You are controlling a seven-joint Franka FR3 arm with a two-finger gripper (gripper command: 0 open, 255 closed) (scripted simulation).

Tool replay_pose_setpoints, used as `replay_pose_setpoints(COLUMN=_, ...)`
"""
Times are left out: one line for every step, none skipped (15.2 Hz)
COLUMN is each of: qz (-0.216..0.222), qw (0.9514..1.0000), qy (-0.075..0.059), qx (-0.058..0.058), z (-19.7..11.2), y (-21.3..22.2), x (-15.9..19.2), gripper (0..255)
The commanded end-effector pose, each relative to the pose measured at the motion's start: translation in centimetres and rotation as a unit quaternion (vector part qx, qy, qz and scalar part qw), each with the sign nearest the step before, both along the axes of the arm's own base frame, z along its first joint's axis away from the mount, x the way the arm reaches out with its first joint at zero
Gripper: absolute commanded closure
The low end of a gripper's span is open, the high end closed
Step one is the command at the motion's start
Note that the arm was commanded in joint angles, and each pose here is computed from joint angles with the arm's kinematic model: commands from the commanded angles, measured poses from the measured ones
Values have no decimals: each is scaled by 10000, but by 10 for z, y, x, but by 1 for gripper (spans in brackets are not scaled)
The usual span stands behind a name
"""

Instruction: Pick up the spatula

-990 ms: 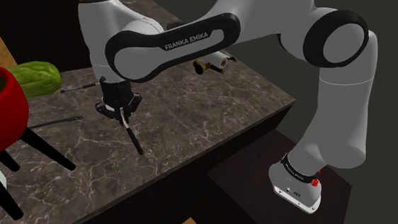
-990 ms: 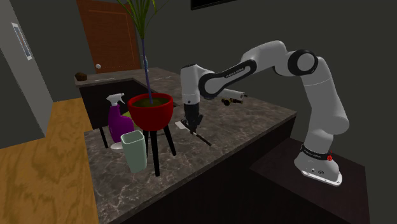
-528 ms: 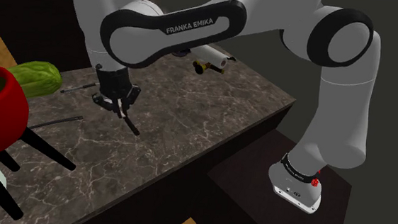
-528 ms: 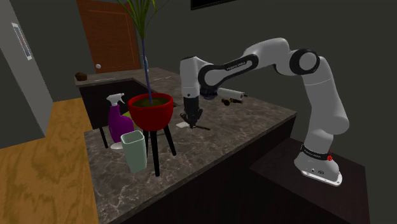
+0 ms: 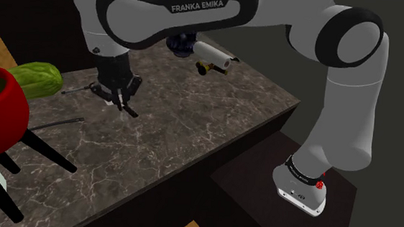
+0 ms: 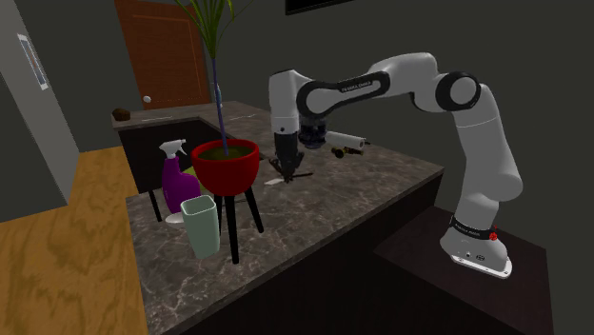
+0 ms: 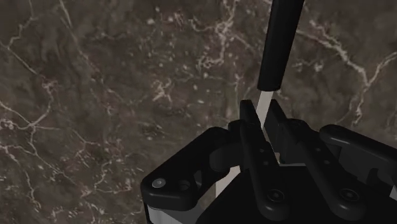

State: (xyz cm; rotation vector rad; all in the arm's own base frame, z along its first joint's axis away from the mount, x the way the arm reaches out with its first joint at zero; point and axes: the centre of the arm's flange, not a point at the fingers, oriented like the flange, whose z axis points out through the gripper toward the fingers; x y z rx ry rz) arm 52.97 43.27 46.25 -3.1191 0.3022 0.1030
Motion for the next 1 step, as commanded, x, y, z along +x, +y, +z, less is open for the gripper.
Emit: replay_pose_setpoints(qz=0, qw=10000, qy=2, qx=-1, z=3, y=0, x=0, gripper=255)
